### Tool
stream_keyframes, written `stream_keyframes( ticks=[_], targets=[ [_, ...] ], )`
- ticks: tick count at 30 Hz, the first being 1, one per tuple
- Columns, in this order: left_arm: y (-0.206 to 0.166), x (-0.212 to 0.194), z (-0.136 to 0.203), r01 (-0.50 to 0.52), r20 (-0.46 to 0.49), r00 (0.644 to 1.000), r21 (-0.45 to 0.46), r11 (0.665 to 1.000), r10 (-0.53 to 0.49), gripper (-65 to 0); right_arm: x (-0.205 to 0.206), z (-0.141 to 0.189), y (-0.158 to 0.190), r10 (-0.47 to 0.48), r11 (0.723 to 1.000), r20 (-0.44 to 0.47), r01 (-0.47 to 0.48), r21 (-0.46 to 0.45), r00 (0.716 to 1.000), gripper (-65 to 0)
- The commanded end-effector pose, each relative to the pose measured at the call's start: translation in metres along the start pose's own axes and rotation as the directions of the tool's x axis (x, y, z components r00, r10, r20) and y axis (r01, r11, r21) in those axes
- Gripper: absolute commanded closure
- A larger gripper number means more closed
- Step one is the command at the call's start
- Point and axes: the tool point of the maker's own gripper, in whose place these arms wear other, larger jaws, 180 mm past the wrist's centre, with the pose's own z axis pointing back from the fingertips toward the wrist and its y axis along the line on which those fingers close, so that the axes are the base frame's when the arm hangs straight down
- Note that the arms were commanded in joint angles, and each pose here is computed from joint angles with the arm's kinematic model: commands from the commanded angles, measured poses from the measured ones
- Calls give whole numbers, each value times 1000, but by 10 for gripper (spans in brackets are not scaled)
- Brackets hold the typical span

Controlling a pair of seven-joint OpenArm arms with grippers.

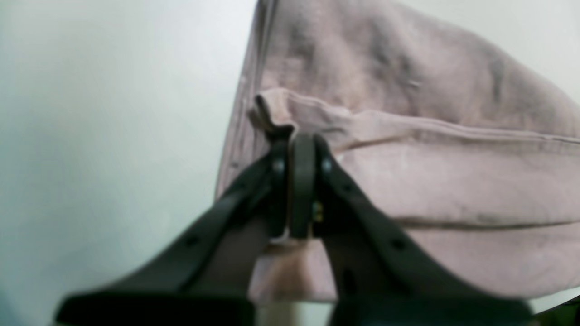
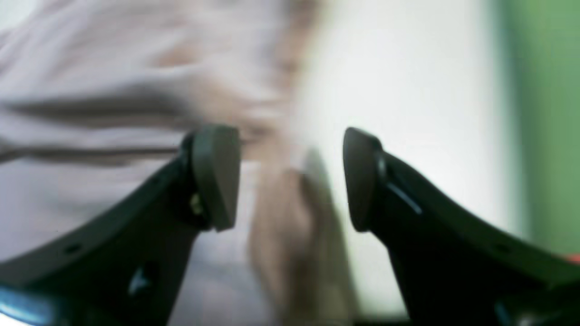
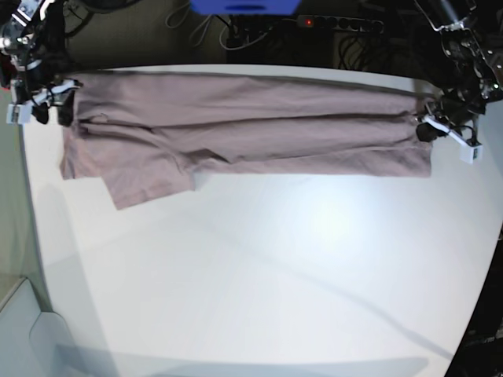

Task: Layout the t-shirt on the table in an organized manner, then fold the t-shirt properly
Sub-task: 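Regrasp the folded strip end with the right gripper and straighten it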

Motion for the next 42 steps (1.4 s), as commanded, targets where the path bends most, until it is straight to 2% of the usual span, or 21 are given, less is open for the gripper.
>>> stream_keyframes(
  ticks=[1, 4, 6, 8, 11, 16, 21, 28, 36, 39, 42],
  targets=[
    [2, 12, 4, 15, 27, 1000, 5, 1000, -15, -5, 25, 2, -11, 5, 1000, 78, -2, -27, 997, -365],
    [2, 12, 4, 15, 27, 1000, 5, 1000, -15, -5, 37, 13, -40, -20, 993, 128, 35, -111, 992, -364],
    [2, 12, 4, 15, 27, 1000, 5, 1000, -15, -3, 49, 10, -42, -26, 992, 162, 46, -119, 987, -364],
    [2, 11, 4, 15, 25, 1000, 5, 1000, -15, -3, 58, 2, -33, -21, 995, 179, 39, -93, 984, -364],
    [1, 11, 4, 14, 25, 1000, 4, 1000, -14, -3, 83, -23, 8, 29, 999, 205, -33, 14, 978, -364],
    [1, 11, 4, 14, 24, 1000, 4, 1000, -14, -3, 108, -68, 87, 114, 968, 139, -142, 207, 984, -363],
    [1, 11, 4, 14, 22, 1000, 4, 1000, -14, -3, 121, -105, 129, 146, 938, 56, -157, 310, 988, -363],
    [0, 11, 4, 11, 25, 1000, -2, 1000, -11, -3, 95, -133, 142, 83, 928, -35, -65, 368, 996, -363],
    [1, 11, 4, 13, 25, 1000, 2, 1000, -13, -3, 60, -144, 130, 18, 932, -108, 22, 361, 994, -360],
    [1, 11, 4, 13, 25, 1000, 2, 1000, -13, -3, 54, -145, 129, 8, 932, -120, 36, 361, 993, -304],
    [1, 11, 4, 13, 25, 1000, 2, 1000, -13, -3, 52, -144, 128, 6, 932, -123, 39, 360, 992, -145]
  ],
)
